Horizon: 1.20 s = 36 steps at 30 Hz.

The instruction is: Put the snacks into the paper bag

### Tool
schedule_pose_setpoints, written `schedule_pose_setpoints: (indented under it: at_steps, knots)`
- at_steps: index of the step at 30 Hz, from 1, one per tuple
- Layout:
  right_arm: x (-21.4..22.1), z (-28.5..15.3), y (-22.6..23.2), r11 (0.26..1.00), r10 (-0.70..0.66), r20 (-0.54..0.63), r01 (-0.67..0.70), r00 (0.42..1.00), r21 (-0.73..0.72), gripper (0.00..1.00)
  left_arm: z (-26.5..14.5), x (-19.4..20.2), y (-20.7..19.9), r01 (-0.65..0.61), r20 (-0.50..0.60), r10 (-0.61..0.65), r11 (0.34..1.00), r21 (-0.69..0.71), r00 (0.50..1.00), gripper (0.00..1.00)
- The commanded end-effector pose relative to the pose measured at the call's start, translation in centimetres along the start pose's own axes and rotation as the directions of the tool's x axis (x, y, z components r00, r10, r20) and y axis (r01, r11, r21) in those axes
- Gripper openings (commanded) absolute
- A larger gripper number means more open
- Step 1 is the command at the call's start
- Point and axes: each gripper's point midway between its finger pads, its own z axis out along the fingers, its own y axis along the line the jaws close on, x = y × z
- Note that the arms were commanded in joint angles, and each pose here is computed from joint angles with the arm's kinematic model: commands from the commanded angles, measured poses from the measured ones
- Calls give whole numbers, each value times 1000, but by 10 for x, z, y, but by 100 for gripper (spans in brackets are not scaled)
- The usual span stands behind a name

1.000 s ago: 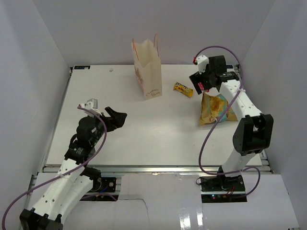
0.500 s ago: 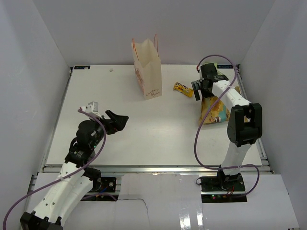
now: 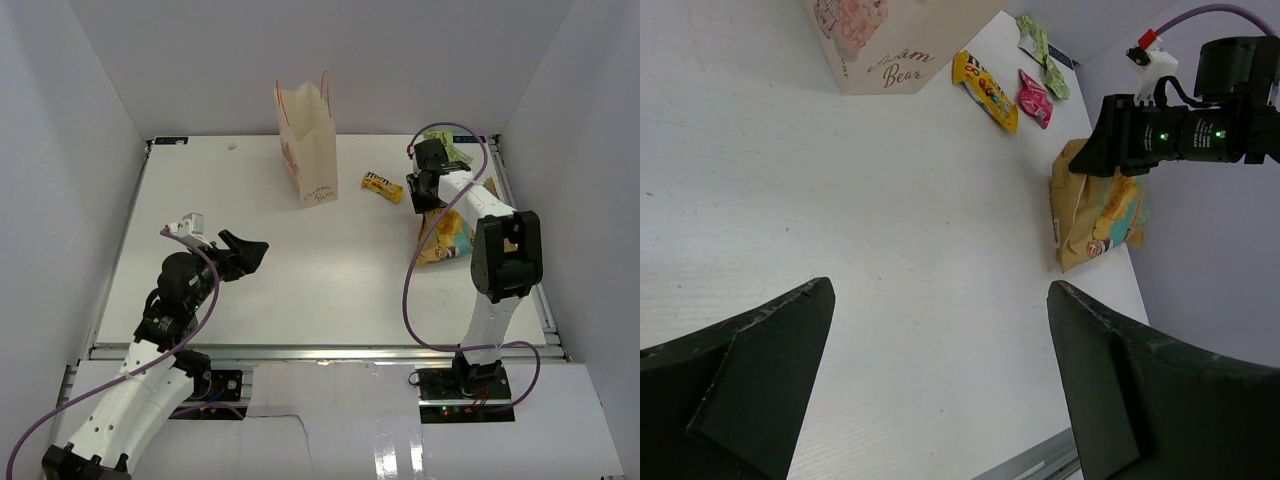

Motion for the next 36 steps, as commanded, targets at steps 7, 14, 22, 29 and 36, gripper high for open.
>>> schedule_pose_setpoints:
  at_steps: [7,14,22,29,36]
  knots:
    - [-30,-36,4,995,-16,133,29,991,-97,8,-3,0,-2,-2,-4,2,1000,10,1000,98]
    - [-108,-152,28,913,26,516,190,856,-361,8,-3,0,-2,-4,-2,4,1000,11,1000,98]
    - [-181,-268,25,856,309,688,124,656,-503,8,0,-8,-24,-29,14,27,993,118,1000,98]
    - [-237,-344,27,777,497,719,119,486,-618,8,9,-25,-67,-71,34,64,952,299,997,98]
    - [-261,-454,79,628,476,847,584,235,-515,8,15,-28,-79,-61,5,63,942,329,998,98]
